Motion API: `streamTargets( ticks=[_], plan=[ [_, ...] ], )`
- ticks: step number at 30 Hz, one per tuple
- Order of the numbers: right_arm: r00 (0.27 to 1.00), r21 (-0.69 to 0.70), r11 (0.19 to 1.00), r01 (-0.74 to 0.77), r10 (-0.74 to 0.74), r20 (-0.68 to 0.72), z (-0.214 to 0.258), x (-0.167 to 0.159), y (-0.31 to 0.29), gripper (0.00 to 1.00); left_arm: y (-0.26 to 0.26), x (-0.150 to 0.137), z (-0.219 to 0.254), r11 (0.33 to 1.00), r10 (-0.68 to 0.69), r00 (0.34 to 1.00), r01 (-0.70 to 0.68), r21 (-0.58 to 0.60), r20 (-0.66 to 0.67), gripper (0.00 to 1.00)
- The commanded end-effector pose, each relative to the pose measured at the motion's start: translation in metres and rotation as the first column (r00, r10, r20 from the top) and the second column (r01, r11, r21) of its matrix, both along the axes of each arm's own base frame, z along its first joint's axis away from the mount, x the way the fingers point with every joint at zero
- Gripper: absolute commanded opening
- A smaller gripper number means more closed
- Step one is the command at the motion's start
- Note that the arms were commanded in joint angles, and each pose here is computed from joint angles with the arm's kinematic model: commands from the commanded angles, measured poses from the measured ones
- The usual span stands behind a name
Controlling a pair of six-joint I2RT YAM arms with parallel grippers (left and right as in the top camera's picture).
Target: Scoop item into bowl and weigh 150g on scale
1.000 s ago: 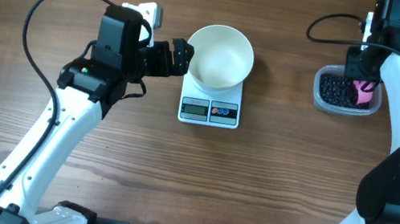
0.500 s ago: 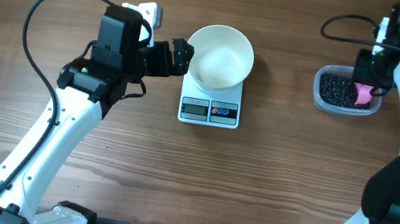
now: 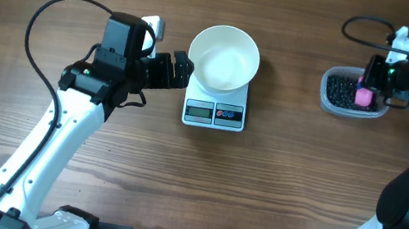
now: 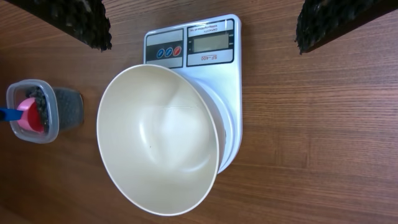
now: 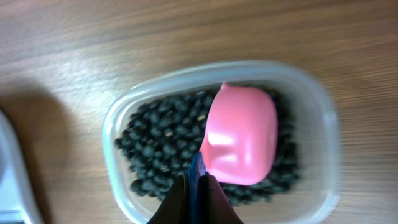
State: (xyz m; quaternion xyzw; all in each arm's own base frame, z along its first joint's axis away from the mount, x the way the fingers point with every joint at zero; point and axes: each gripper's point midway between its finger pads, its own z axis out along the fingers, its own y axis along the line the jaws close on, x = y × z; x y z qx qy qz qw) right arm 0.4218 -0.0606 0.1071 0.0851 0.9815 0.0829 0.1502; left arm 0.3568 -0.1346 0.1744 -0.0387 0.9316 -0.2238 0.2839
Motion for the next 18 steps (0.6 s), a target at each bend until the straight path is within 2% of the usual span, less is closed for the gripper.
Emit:
streamTargets(
  ticks=[1, 4, 7, 10, 12, 15, 18],
  plan=[
    [0.998, 0.052, 0.998, 0.026, -0.023, -0.059, -0.035, -0.005, 0.003, 0.04, -0.004, 0.001, -0.002, 1.0, -0.015, 1.0, 0.015, 0.013, 0.0, 1.0],
    [0.997, 0.052, 0.995, 0.082, -0.082, -0.011, -0.032, 0.006, -0.011, 0.05, -0.011, 0.0, -0.001, 0.999, -0.031, 0.999, 0.031, 0.012, 0.006, 1.0],
    [0.993, 0.064, 0.991, 0.115, -0.113, -0.03, -0.033, 0.001, -0.017, 0.05, -0.012, -0.001, -0.002, 0.999, -0.035, 0.999, 0.035, 0.012, 0.005, 1.0],
    [0.991, 0.177, 0.98, 0.09, -0.07, -0.115, -0.033, -0.023, -0.001, 0.05, -0.012, -0.001, -0.003, 0.999, -0.035, 0.999, 0.035, 0.013, 0.002, 1.0],
    [0.993, 0.214, 0.976, 0.041, -0.017, -0.115, -0.032, -0.028, 0.006, 0.05, -0.012, -0.001, -0.002, 0.999, -0.036, 0.999, 0.036, 0.013, 0.003, 1.0],
    [0.998, 0.187, 0.982, 0.028, -0.018, -0.054, -0.031, -0.015, -0.004, 0.06, -0.012, -0.001, -0.002, 0.999, -0.036, 0.999, 0.036, 0.013, 0.003, 1.0],
    [0.995, 0.184, 0.978, 0.102, -0.102, -0.011, -0.028, -0.006, -0.027, 0.06, -0.012, -0.002, -0.004, 0.999, -0.036, 0.999, 0.036, 0.014, -0.005, 1.0]
  ],
)
